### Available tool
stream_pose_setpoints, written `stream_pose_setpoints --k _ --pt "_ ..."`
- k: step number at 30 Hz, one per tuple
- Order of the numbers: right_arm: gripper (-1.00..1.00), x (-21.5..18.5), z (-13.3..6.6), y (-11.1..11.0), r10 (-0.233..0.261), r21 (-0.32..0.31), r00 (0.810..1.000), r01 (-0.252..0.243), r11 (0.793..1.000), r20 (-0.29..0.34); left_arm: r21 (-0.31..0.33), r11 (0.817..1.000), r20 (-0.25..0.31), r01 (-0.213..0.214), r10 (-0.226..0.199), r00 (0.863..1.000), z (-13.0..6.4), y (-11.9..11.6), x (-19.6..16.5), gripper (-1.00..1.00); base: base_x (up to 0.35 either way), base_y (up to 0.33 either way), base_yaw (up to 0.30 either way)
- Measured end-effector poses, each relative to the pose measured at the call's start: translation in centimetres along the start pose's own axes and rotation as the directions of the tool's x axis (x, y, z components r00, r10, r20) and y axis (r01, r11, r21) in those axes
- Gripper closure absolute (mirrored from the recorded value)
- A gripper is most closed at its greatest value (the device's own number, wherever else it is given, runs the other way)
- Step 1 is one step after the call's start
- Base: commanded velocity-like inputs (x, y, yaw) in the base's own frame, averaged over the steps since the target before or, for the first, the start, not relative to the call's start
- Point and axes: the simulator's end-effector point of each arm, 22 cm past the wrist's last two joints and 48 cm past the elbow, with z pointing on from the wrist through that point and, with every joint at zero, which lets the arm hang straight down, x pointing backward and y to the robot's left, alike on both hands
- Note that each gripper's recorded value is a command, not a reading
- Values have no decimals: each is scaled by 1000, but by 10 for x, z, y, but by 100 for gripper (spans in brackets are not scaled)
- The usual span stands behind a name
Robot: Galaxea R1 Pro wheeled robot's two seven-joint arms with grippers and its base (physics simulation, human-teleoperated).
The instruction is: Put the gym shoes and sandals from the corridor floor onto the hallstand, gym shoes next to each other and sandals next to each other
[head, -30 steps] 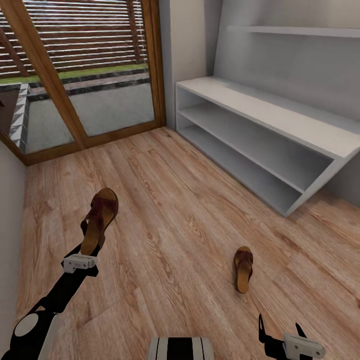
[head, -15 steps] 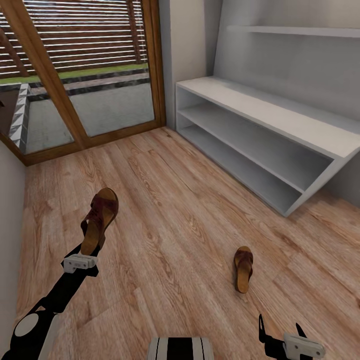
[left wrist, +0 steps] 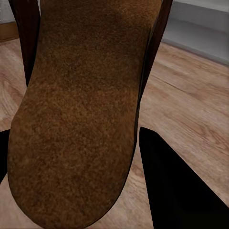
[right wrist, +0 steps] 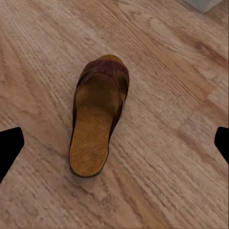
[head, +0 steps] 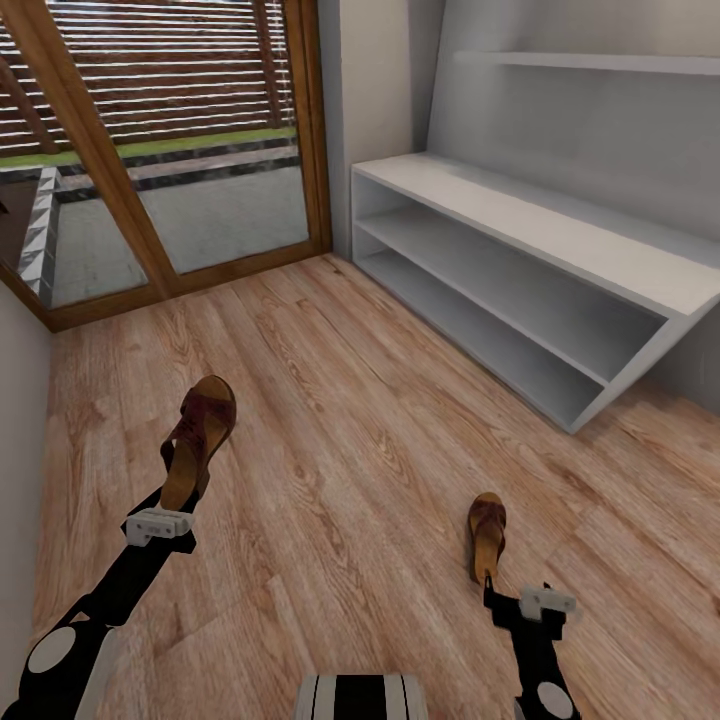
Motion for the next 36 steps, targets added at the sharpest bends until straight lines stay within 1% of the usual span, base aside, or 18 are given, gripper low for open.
stream_pose_setpoints --k 2,5,12,16,17,18,21,28,36 --pt "-100 -6 8 3 3 -2 1000 -3 1000 1 0 1000 0 0 0 1000 0 0 0 100 0 0 0" --pt "-100 -12 15 6 10 -3 1000 -10 1000 5 0 1000 -1 -1 1 1000 0 0 0 100 0 0 0" --pt "-100 -27 21 9 24 -1 999 -24 1000 24 0 1000 -2 1 -1 1000 0 -1 0 100 0 0 0" --pt "-100 -31 25 9 26 0 999 -26 1000 22 1 1000 -2 2 -2 1000 0 -1 1 100 0 0 0" --pt "-100 -32 26 9 26 0 1000 -26 1000 17 1 1000 -3 2 -2 1000 0 -1 1 100 0 0 0" --pt "-100 -30 29 9 22 1 1000 -22 1000 -10 2 1000 -10 4 -4 1000 0 -2 5 100 0 0 0" --pt "-100 -25 30 11 21 -1 999 -21 1000 -42 2 1000 -16 9 -9 1000 0 -2 8 100 0 0 0" --pt "-100 -17 29 15 29 -2 997 -29 1000 -78 2 1000 -20 13 -13 1000 1 -2 11 100 0 0 0" --pt "-100 -8 28 11 98 14 989 -97 995 -108 4 1000 -21 13 -13 1000 1 -2 11 100 0 0 0"
